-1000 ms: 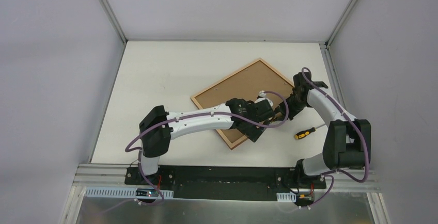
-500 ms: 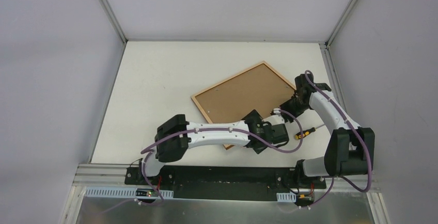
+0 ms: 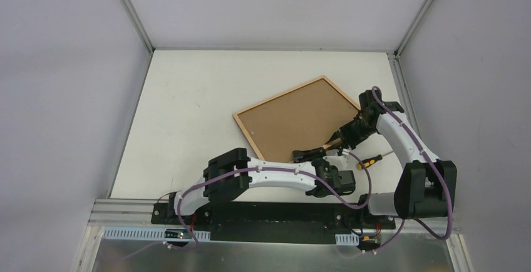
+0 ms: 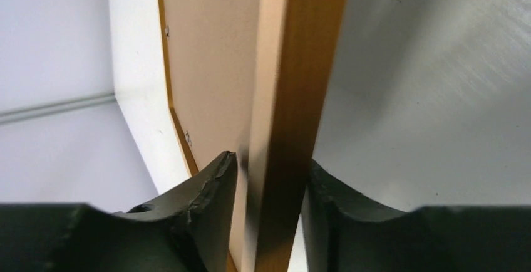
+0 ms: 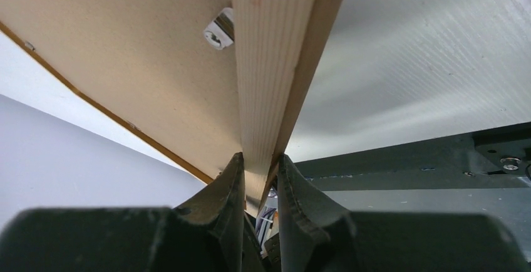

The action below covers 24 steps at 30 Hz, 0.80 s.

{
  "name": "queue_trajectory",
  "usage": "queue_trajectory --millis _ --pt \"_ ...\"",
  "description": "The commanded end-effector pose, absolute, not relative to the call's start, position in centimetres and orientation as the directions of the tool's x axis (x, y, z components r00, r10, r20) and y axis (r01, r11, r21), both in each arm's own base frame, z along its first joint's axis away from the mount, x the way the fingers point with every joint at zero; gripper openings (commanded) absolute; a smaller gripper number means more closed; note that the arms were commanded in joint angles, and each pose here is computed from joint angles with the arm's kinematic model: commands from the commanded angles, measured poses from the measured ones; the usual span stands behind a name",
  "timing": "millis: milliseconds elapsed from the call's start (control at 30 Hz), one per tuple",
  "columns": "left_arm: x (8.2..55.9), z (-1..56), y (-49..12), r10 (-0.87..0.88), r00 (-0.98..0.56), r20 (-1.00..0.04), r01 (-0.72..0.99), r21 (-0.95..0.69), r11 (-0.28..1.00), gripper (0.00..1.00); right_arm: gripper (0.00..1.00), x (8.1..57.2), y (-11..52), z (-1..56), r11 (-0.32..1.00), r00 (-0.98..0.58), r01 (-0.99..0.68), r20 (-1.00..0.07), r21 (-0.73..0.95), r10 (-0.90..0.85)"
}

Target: Take the photo out of the frame

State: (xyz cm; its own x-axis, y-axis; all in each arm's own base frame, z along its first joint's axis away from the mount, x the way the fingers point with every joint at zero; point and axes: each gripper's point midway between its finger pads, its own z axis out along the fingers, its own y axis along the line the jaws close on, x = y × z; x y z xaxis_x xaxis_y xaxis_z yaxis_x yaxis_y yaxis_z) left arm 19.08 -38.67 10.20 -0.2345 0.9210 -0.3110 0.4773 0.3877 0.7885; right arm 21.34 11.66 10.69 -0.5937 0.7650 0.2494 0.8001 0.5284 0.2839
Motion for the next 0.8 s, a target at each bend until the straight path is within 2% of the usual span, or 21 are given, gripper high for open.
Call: queue_trajectory --millis 0,67,133,167,233,267,333,433,500,767 --pt "20.3 13.2 -38.2 0.94 -0.196 -0.28 0.41 0.847 0.338 0.33 0.0 21.2 12.6 13.8 0.513 -0.619 0.772 0.26 0.375 0.741" --pt "20.1 13.6 -38.4 0.936 -0.197 -0.292 0.431 0.832 0.35 0.18 0.0 21.4 12.8 14.3 0.527 -0.644 0.748 0.245 0.404 0.725" --pt "19.9 14.0 -38.4 0.931 -0.199 -0.307 0.449 0.816 0.365 0.09 0.0 21.9 12.8 15.3 0.559 -0.687 0.701 0.207 0.443 0.697" --pt "19.8 14.3 -38.4 0.928 -0.2 -0.315 0.456 0.808 0.373 0.07 0.09 22.1 12.8 16.0 0.581 -0.713 0.67 0.181 0.462 0.677" --pt "19.6 15.1 -38.3 0.922 -0.201 -0.33 0.47 0.794 0.386 0.03 0.45 22.7 12.4 18.1 0.633 -0.761 0.598 0.099 0.491 0.642" --pt "19.6 15.6 -38.2 0.921 -0.201 -0.334 0.476 0.788 0.389 0.0 0.59 23.0 12.1 19.3 0.658 -0.78 0.557 0.046 0.506 0.625" --pt "19.5 16.9 -38.0 0.914 -0.203 -0.352 0.479 0.778 0.406 0.0 0.77 23.8 11.4 22.2 0.694 -0.793 0.477 -0.076 0.539 0.604" --pt "19.5 18.7 -37.6 0.904 -0.204 -0.377 0.487 0.761 0.427 0.0 0.93 24.5 10.8 26.8 0.725 -0.783 0.374 -0.221 0.579 0.581" --pt "19.5 19.6 -37.4 0.89 -0.221 -0.4 0.507 0.732 0.455 0.0 0.99 24.7 10.4 29.2 0.732 -0.761 0.345 -0.281 0.587 0.584" --pt "21.2 23.6 -34.5 0.784 -0.421 -0.456 0.516 0.591 0.62 0.0 0.99 24.0 8.7 36.7 0.73 -0.637 0.284 -0.447 0.622 0.628"
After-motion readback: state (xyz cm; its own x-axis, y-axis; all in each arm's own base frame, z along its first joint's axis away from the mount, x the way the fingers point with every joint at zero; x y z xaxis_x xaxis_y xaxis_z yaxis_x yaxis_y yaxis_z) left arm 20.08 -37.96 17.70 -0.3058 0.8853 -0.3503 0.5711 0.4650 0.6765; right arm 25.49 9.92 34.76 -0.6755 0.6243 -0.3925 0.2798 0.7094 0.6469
